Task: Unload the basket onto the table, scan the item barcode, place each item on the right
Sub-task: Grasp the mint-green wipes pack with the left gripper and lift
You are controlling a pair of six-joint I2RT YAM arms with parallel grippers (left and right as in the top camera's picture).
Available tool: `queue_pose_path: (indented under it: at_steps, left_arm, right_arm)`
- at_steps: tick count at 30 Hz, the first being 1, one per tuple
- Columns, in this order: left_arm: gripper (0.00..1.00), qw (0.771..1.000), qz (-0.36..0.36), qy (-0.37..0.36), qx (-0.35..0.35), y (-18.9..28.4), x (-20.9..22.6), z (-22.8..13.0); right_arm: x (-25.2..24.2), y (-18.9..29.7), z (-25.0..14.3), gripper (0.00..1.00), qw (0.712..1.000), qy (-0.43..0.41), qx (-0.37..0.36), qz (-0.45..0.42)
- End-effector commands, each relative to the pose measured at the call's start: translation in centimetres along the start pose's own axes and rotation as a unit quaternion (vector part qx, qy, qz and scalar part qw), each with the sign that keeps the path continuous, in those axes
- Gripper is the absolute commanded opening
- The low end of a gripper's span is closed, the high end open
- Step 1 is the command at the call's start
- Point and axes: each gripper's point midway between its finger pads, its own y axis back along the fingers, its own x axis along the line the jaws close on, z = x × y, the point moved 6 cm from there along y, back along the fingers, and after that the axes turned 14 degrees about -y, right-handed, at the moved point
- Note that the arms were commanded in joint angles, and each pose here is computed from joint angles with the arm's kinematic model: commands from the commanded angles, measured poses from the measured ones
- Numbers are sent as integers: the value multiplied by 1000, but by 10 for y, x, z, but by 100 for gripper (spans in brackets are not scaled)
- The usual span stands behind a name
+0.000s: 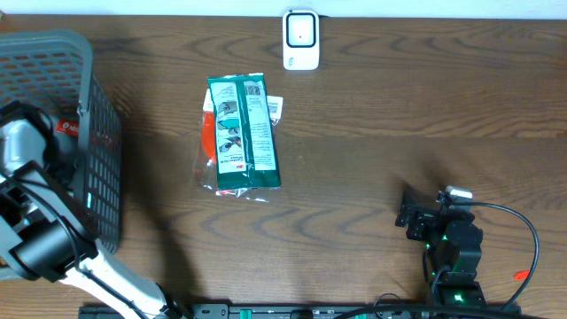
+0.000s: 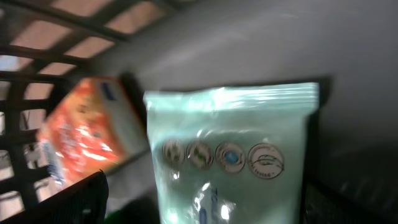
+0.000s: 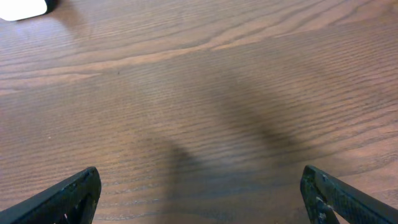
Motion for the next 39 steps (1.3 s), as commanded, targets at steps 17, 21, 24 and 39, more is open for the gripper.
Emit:
queue_pose_path:
  at_steps: [17, 21, 24, 39]
  left_arm:
    - [79, 997, 26, -10, 78, -33, 17, -21]
    - [45, 997, 26, -10, 78, -33, 17, -21]
    - [45, 997, 26, -10, 78, -33, 17, -21]
    - [19, 997, -14, -3, 82, -33, 8, -20]
  right_arm:
    - [1, 0, 2, 99, 1000, -5, -7, 1]
    - [1, 0, 2, 99, 1000, -5, -7, 1]
    - [1, 0, 2, 99, 1000, -5, -7, 1]
    - [1, 0, 2, 99, 1000, -5, -7, 1]
